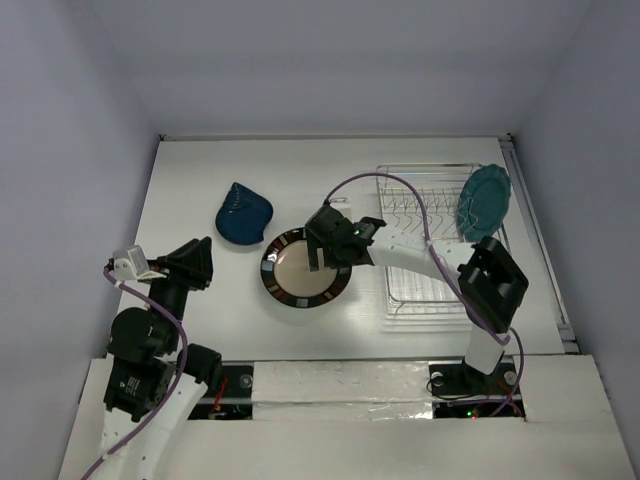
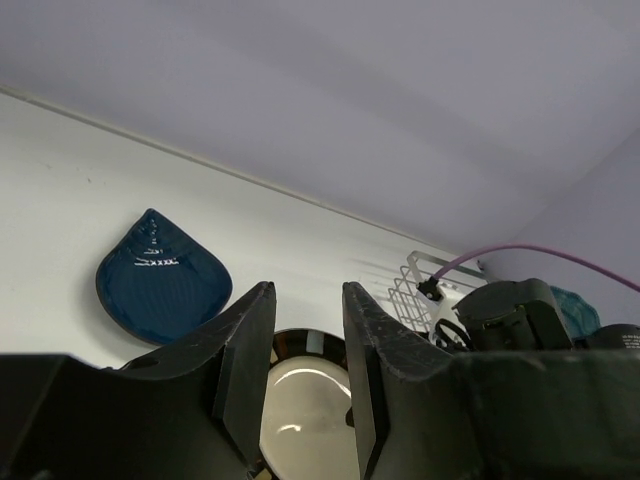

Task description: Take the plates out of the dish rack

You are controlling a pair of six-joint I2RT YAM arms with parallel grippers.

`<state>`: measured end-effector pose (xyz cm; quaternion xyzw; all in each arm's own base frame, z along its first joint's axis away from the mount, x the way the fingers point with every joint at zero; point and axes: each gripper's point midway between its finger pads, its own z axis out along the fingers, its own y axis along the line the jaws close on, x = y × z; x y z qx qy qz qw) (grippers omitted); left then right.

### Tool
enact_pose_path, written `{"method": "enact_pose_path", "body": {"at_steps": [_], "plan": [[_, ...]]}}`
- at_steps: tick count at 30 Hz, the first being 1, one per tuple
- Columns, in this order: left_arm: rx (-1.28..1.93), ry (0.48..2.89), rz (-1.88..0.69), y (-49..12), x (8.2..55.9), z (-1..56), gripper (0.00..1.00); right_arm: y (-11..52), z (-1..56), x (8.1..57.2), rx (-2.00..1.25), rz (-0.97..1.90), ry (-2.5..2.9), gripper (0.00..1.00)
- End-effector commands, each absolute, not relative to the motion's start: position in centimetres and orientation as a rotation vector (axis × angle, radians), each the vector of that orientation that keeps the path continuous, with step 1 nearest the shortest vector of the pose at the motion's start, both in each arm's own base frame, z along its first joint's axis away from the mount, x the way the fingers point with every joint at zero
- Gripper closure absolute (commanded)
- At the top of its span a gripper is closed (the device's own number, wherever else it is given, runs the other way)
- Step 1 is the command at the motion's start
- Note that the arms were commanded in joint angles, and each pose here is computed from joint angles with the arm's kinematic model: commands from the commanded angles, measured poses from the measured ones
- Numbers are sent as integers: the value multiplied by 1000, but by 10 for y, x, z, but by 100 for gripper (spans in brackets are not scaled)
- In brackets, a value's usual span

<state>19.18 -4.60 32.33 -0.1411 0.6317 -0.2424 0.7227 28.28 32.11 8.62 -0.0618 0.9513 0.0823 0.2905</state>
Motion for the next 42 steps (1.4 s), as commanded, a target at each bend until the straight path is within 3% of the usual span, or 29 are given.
{"method": "enact_pose_path", "body": {"at_steps": [1, 8, 11, 13, 15, 22, 23, 24, 25, 27, 28, 33, 38, 42], "plan": [[-304, 1345, -561, -46, 187, 336, 70, 307, 113, 298, -149, 63, 2446, 3], [-305, 1341, -564, -46, 186, 337, 70, 297, 135, 303, -113, 50, 2386, 4], [-305, 1340, -564, -46, 186, 337, 70, 292, 165, 309, -76, 68, 2311, 16], [-305, 1341, -564, -46, 186, 337, 70, 273, 190, 315, -21, -3, 2232, 73], [-305, 1341, -564, -46, 186, 337, 70, 241, 226, 323, 76, -37, 2163, 100], [-304, 1334, -565, -45, 184, 339, 73, 52, 277, 346, 480, -262, 1983, 100], [-304, 1332, -565, -45, 184, 339, 74, 33, 279, 344, 502, -296, 1970, 92], [-303, 1331, -564, -45, 184, 339, 79, 17, 285, 345, 541, -306, 1934, 68], [-304, 1329, -566, -45, 183, 339, 82, -14, 278, 341, 603, -357, 1921, 56], [-304, 1329, -566, -45, 183, 339, 90, -39, 292, 337, 629, -337, 1865, 35], [-304, 1331, -566, -45, 183, 339, 92, -42, 292, 338, 617, -291, 1867, 32], [-306, 1337, -566, -44, 180, 339, 91, -81, 284, 345, 570, -335, 1896, 33], [-307, 1328, -571, -43, 179, 340, 87, -112, 255, 347, 566, -539, 2030, 46], [-307, 1338, -567, -44, 180, 338, 84, -112, 241, 364, 525, -483, 2089, 45]]}}
